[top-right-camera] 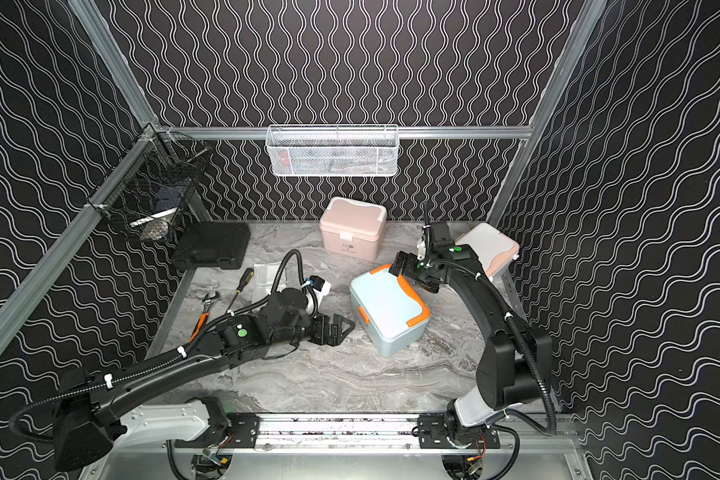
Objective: Open first aid kits and take out gauze
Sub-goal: Move the first aid kit to the center of the board.
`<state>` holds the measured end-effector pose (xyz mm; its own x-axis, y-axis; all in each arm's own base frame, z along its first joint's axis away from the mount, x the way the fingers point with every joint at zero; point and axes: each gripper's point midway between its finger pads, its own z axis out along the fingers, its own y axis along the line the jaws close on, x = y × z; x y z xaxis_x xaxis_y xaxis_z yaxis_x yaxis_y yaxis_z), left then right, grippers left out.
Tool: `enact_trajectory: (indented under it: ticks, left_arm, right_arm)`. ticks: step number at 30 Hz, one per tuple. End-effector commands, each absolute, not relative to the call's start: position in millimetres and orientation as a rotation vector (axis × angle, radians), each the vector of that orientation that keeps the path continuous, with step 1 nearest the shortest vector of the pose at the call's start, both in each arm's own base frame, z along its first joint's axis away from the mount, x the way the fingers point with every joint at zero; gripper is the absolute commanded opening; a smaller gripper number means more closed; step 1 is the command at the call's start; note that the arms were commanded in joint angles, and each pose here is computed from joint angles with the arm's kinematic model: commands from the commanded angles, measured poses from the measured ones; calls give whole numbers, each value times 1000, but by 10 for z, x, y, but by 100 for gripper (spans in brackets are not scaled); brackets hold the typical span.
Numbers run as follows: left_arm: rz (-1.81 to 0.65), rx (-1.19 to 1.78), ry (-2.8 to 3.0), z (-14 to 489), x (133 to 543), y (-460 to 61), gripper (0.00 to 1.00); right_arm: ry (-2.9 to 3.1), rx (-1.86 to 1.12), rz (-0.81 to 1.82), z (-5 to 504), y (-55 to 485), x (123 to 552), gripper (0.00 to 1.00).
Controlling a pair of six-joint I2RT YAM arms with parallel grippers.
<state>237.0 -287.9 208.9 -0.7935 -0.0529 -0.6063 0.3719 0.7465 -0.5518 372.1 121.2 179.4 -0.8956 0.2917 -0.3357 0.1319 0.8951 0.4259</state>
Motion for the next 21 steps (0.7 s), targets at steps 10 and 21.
enact_trajectory:
  ticks: [10,21]
  left_arm:
    - [-1102,171,2342,1997,2700,-3027,99]
    - [-1091,67,2336,1911,2693,-2602,99]
  right_arm:
    - [2725,293,555,1532,1282,4048,100]
    - [2817,141,535,1360,1609,3364,100]
